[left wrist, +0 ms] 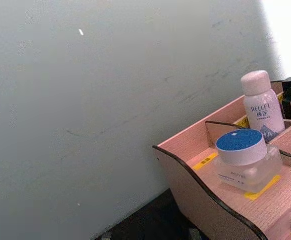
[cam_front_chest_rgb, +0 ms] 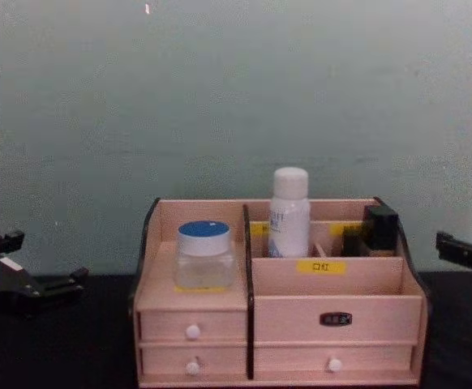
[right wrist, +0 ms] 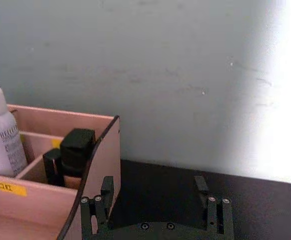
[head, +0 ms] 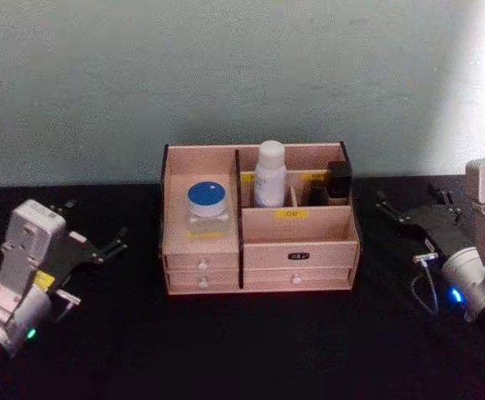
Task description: Pick up the facial cleanser and watermelon frost from the table and place them into the tiered storage box.
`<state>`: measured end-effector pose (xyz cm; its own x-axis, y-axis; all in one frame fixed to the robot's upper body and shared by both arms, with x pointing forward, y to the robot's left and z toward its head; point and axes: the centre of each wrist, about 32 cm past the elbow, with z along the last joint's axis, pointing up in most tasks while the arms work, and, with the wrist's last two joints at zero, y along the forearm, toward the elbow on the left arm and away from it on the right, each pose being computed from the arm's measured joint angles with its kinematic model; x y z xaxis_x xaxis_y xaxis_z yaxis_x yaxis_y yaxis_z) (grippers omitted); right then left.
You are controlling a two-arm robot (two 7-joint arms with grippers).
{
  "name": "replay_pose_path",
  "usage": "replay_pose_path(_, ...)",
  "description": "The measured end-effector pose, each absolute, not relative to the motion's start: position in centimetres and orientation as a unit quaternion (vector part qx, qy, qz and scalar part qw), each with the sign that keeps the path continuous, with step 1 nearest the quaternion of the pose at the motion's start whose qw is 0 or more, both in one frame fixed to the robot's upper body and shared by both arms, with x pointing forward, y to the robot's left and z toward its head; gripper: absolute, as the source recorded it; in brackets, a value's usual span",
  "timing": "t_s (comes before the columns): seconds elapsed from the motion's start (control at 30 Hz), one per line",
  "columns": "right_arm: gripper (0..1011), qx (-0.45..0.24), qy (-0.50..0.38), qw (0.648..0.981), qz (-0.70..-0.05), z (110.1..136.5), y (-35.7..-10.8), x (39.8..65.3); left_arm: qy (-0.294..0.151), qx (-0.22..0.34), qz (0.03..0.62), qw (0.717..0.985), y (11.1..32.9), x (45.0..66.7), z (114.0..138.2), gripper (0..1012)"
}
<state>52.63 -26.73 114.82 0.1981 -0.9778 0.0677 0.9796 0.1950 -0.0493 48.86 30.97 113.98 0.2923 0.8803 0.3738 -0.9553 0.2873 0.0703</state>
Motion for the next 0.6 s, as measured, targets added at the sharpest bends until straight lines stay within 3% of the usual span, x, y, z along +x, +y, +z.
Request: replay_pose_path(0.6, 1003, -0.042, -0.010, 0.774, -0.632, 114.86, -26.72, 52.65, -0.132, 0.142, 0.580, 0.791, 30.97, 48.86, 113.98, 1001)
